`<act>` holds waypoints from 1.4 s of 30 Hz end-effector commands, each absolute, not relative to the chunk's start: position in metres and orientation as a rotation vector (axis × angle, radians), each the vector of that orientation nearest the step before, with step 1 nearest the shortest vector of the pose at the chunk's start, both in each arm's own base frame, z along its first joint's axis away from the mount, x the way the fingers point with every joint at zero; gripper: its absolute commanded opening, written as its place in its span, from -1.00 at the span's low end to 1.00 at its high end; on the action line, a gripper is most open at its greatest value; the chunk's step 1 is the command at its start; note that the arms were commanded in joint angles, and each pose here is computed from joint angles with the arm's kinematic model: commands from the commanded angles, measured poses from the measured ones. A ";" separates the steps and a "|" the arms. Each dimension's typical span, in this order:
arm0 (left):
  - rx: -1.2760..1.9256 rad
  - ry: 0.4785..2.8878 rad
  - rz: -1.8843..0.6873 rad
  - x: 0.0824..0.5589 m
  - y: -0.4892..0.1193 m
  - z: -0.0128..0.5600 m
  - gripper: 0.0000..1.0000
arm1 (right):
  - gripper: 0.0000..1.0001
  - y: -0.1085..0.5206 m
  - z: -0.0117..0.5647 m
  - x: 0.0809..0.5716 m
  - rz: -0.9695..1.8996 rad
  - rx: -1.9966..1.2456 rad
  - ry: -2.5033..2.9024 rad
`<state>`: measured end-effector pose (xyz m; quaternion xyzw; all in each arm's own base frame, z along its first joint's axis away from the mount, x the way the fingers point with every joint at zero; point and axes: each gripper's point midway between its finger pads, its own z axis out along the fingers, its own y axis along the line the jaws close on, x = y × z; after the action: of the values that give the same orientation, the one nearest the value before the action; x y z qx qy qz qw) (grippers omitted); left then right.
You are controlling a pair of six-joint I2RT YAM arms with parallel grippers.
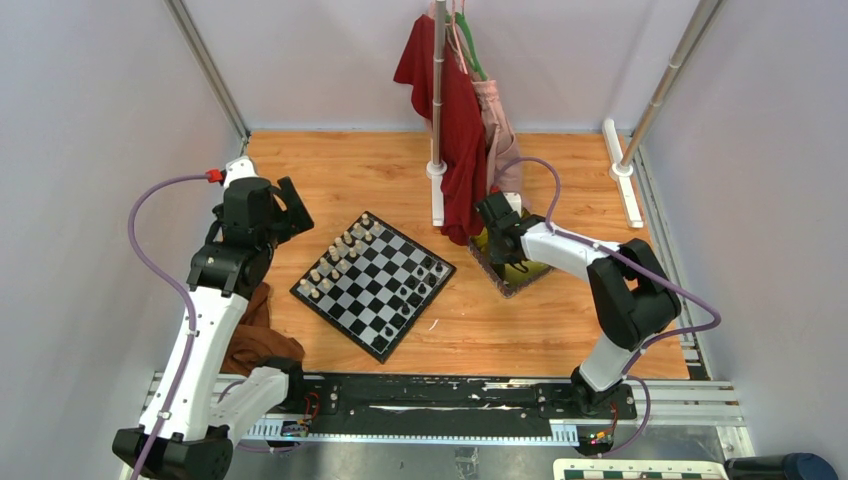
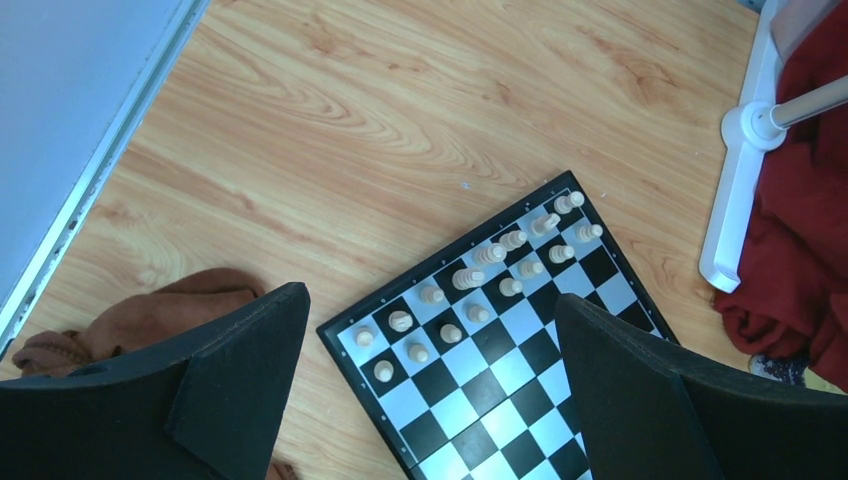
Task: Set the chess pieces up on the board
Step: Pick up the chess piece from the storage box, then place the chess piece on the chessboard.
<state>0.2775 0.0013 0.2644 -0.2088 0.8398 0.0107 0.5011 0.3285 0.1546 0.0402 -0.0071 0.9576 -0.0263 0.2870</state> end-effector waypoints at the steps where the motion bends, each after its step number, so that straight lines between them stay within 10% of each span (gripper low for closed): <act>1: -0.527 2.018 0.020 0.274 0.004 0.264 1.00 | -0.52 0.145 0.028 0.322 -0.094 -0.009 2.596; 11: -0.542 2.014 0.009 0.269 0.004 0.263 1.00 | -0.99 0.144 0.030 0.320 -0.087 -0.014 2.594; 42: -0.636 1.942 -0.105 0.253 -0.001 0.276 1.00 | -1.00 0.188 0.135 0.286 0.038 -0.320 2.384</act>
<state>0.2583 -0.0012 0.2776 -0.2545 0.8130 -0.0345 0.5226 0.2993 0.1722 0.1097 -0.0726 0.9353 0.0178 0.3458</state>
